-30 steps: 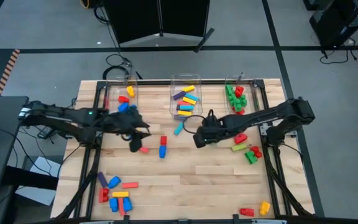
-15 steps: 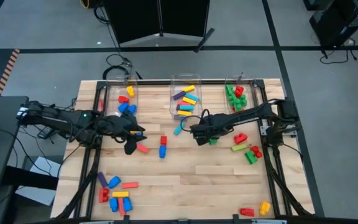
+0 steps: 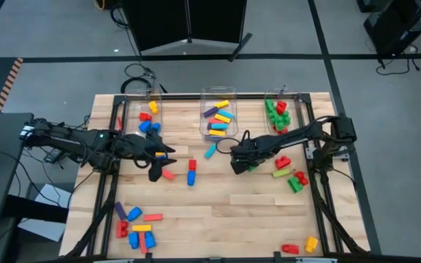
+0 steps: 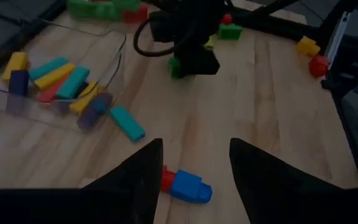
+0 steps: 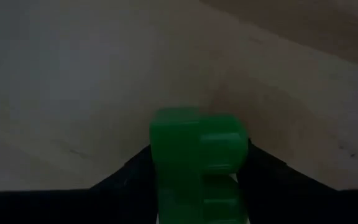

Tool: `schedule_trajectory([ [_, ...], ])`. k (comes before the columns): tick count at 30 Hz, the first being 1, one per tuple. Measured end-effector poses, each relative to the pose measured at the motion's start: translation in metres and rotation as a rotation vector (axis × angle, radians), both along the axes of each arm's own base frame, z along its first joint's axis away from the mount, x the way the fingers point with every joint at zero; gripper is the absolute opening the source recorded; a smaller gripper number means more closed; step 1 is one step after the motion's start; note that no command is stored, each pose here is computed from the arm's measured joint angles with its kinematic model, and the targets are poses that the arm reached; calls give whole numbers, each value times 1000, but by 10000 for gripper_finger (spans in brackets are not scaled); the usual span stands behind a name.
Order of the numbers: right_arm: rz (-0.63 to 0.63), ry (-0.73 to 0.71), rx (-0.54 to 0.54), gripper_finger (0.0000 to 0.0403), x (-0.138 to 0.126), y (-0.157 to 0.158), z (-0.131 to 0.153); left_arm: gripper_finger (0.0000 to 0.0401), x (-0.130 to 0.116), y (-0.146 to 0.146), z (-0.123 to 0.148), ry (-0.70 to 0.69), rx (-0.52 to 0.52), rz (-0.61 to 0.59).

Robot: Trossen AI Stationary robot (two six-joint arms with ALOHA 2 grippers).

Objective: Sort blocks by size
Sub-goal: Put the green 2 stud game piece into the right transparent bin

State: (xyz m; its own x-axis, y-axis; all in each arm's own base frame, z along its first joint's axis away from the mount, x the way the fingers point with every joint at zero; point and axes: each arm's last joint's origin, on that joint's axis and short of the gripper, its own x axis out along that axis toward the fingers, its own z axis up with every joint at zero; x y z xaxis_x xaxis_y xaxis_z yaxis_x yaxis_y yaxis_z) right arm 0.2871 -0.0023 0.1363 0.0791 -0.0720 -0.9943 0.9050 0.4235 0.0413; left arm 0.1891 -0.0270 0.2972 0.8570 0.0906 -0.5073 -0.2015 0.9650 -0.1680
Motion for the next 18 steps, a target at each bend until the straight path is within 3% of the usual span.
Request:
schedule_trajectory([
  [3, 48, 10, 14, 176, -7, 1, 17, 193, 1, 1, 1, -15, 25, 17],
  [5, 87, -69, 7, 176, -4, 1, 41, 193, 1, 2, 2, -25, 53, 61],
  [8, 136, -80, -20, 176, -16, -3, 78, 193, 2, 5, 4, -48, 94, 128],
  [13, 160, -207, -172, 176, -44, -20, 153, 193, 1, 7, 4, -55, 136, 202],
  [18, 67, -255, -352, 176, -84, -57, 200, 193, 1, 9, 5, -59, 163, 248],
])
